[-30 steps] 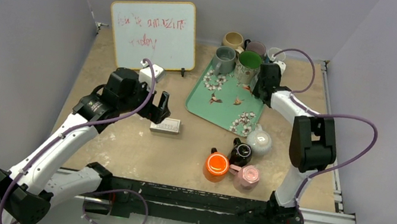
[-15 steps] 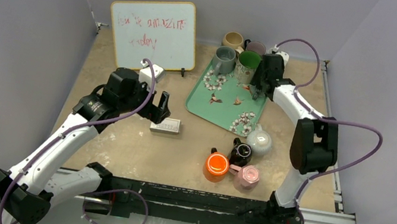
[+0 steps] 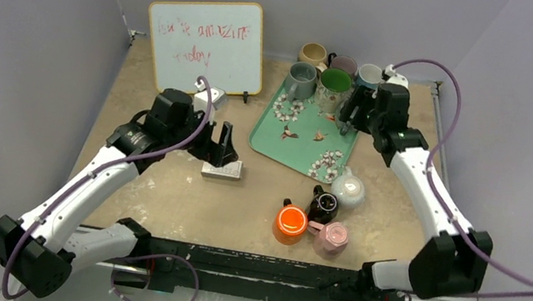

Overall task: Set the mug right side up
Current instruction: Place the cup on the tray, then turn over the cup at the center of the board.

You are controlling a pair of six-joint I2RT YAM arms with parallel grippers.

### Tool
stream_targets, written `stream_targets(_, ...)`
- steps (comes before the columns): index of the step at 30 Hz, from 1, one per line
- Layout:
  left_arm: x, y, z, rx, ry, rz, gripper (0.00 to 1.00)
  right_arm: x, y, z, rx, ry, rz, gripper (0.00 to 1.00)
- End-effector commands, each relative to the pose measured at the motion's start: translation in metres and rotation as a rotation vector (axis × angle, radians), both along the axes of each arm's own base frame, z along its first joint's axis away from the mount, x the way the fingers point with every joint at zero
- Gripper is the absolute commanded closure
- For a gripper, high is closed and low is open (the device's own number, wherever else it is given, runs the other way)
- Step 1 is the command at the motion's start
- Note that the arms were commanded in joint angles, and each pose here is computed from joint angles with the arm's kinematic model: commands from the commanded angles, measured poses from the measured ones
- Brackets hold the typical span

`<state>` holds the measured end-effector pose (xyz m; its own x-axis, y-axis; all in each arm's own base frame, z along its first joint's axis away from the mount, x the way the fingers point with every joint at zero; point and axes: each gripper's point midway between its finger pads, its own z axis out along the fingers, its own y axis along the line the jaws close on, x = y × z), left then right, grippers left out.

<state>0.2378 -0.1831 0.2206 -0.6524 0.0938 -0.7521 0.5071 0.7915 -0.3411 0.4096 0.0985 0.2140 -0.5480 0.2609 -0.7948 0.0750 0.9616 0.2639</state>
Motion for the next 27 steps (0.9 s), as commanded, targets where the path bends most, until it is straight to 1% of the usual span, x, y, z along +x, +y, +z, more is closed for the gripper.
stream_targets(1,0.0,-0.028,0.011,-0.095,0.057,-0.045,0.14,-0.036,0.023,0.018,0.122,-0.02,0.114,0.2)
stream_targets(3,-0.003,-0.039,0.008,-0.065,0.055,-0.052,0.14,-0.052,0.033,0.017,0.144,-0.013,0.168,0.12)
stream_targets(5,-0.005,-0.051,0.008,-0.015,0.019,-0.051,0.15,-0.069,0.037,0.01,0.169,0.007,0.199,0.07)
stream_targets(7,-0.012,-0.066,0.007,-0.002,0.015,-0.076,0.15,-0.082,0.04,0.007,0.205,0.008,0.218,0.02)
stream_targets(10,-0.015,-0.086,0.002,-0.002,0.011,-0.085,0.19,-0.098,0.036,0.006,0.224,0.001,0.206,0.01)
stream_targets(12,-0.017,-0.1,-0.004,0.015,0.002,-0.099,0.19,-0.105,0.029,0.002,0.22,0.005,0.17,0.01)
stream_targets(14,-0.023,-0.119,-0.005,0.007,-0.02,-0.147,0.2,-0.109,0.017,0.0,0.224,0.018,0.076,0.01)
stream_targets(16,-0.029,-0.138,-0.004,-0.014,-0.066,-0.2,0.21,-0.121,0.013,-0.006,0.242,0.071,0.036,0.01)
stream_targets(18,-0.035,-0.155,-0.003,-0.027,-0.108,-0.258,0.22,-0.124,0.004,-0.005,0.222,0.069,-0.005,0.01)
stream_targets(21,-0.041,-0.17,-0.016,0.032,-0.124,-0.294,0.19,-0.128,-0.003,0.004,0.208,0.041,-0.027,0.01)
stream_targets(23,-0.041,-0.177,-0.028,0.083,-0.119,-0.284,0.17,-0.129,-0.004,0.01,0.218,0.005,-0.024,0.01)
stream_targets(27,-0.045,-0.192,-0.051,0.154,-0.087,-0.25,0.16,-0.132,-0.004,0.017,0.23,-0.041,-0.013,0.01)
